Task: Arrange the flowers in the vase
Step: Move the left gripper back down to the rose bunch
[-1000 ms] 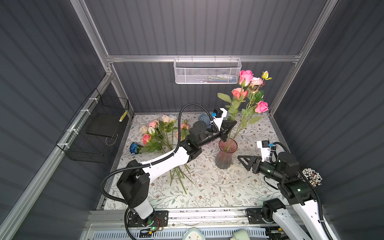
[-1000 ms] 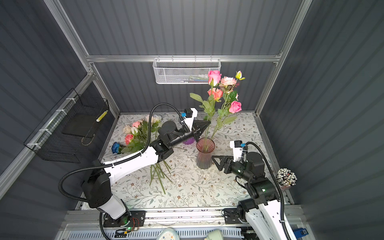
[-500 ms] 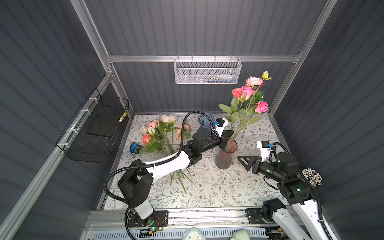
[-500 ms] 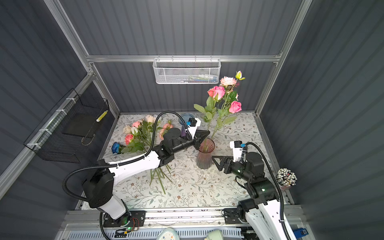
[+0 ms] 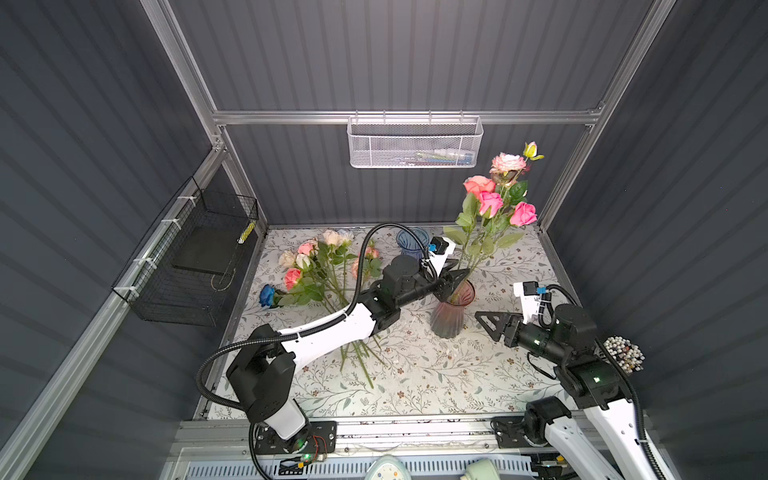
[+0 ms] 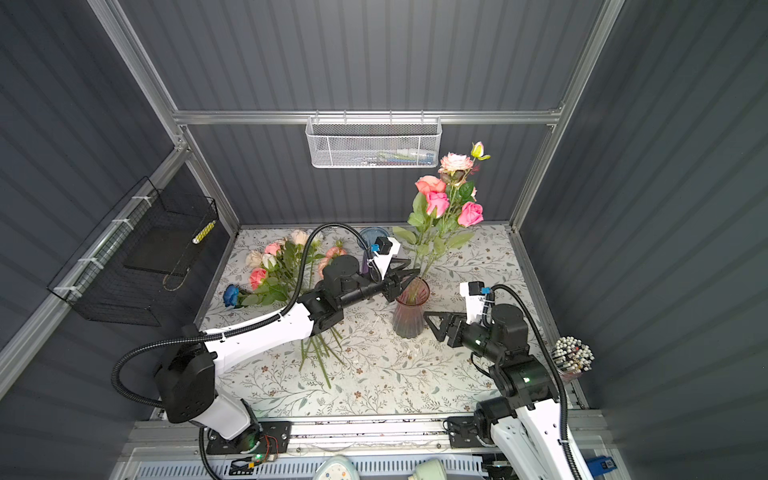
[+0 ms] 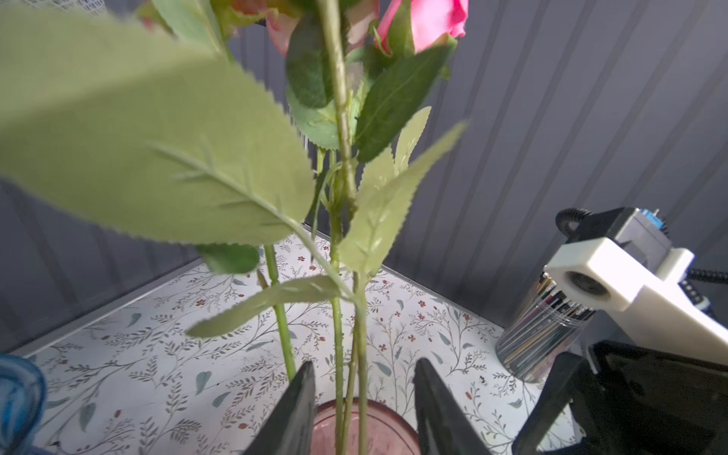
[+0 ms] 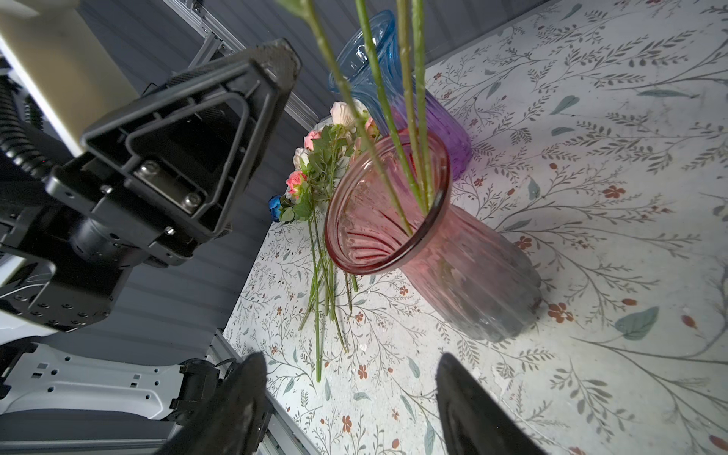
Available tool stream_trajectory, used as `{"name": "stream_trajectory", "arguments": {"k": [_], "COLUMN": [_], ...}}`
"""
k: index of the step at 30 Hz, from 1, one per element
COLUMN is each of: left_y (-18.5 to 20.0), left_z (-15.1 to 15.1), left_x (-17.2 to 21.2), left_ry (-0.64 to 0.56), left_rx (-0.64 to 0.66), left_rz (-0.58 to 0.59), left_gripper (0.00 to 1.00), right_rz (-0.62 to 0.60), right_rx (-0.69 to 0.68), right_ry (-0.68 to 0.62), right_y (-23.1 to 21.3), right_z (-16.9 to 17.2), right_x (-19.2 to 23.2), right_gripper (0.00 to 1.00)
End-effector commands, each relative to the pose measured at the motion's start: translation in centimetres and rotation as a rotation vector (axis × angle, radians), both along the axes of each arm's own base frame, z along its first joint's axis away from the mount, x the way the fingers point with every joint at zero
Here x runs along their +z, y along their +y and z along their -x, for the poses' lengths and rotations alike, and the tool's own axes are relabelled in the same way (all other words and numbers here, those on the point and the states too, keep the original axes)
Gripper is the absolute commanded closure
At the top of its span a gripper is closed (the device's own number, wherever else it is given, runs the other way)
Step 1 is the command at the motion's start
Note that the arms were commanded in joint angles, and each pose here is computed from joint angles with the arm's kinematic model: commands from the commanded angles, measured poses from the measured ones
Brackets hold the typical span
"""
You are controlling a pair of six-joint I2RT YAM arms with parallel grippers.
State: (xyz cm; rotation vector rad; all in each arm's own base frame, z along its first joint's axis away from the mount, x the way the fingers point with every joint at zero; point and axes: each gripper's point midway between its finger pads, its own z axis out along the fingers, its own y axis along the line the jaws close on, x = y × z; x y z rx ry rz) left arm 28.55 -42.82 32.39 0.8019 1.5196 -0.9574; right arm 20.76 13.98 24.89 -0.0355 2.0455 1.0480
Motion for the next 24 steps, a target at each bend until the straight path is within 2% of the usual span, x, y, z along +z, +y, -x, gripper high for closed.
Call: {"name": "stream_trajectory", "arguments": {"k": [1, 3, 6, 8, 10, 12, 14, 16, 20, 24], "left_y": [1.6, 2.8, 5.9, 8.7, 12.2, 15.9, 20.1, 23.9, 27.2, 27.1], "left_z": [0.9, 0.8, -0.2, -1.2, -3.0, -5.3, -7.8, -9.5, -11.3, -11.6], "left_x": [1.8, 2.0, 1.9, 1.4, -0.2, -2.7, -6.6, -10.9, -19.5, -24.5], "left_ry": [-0.049, -0.057, -0.045, -0.043, 0.008, 0.135, 0.328, 0.498, 0.74, 0.818], "left_rx": [0.023, 0.066, 0.216, 0.356, 0.549, 0.691, 0.807, 0.915, 0.957, 0.901], "left_rz": [-0.042, -0.078, -0.129, -0.139, -0.154, -0.181, -0.2, -0.27, -0.471, -0.673], "left_gripper": [0.5, 0.46, 0.4, 0.35, 0.3, 0.36, 0.45, 0.53, 0.53, 0.5], "right_rz": [0.014, 0.023, 0.039, 0.042, 0.035, 0.02, 0.011, 0.014, 0.021, 0.022], "right_rx": [0.004, 0.003, -0.008, -0.01, 0.008, 0.032, 0.047, 0.044, 0.036, 0.027], "right_ry": [-0.039, -0.051, -0.068, -0.074, -0.075, -0.063, -0.051, -0.046, -0.04, -0.038], "right_y": [-0.1, -0.2, -0.4, -0.5, -0.2, 0.2, 0.5, 0.5, 0.4, 0.3], "right_z": [0.3, 0.3, 0.3, 0.3, 0.3, 0.3, 0.2, 0.1, -0.2, -0.3], "right_x": [1.4, 1.8, 2.4, 2.7, 2.8, 2.8, 2.7, 2.5, 2.2, 2.1], "right_gripper": [0.3, 0.3, 0.31, 0.32, 0.35, 0.39, 0.44, 0.47, 0.48, 0.45]}}
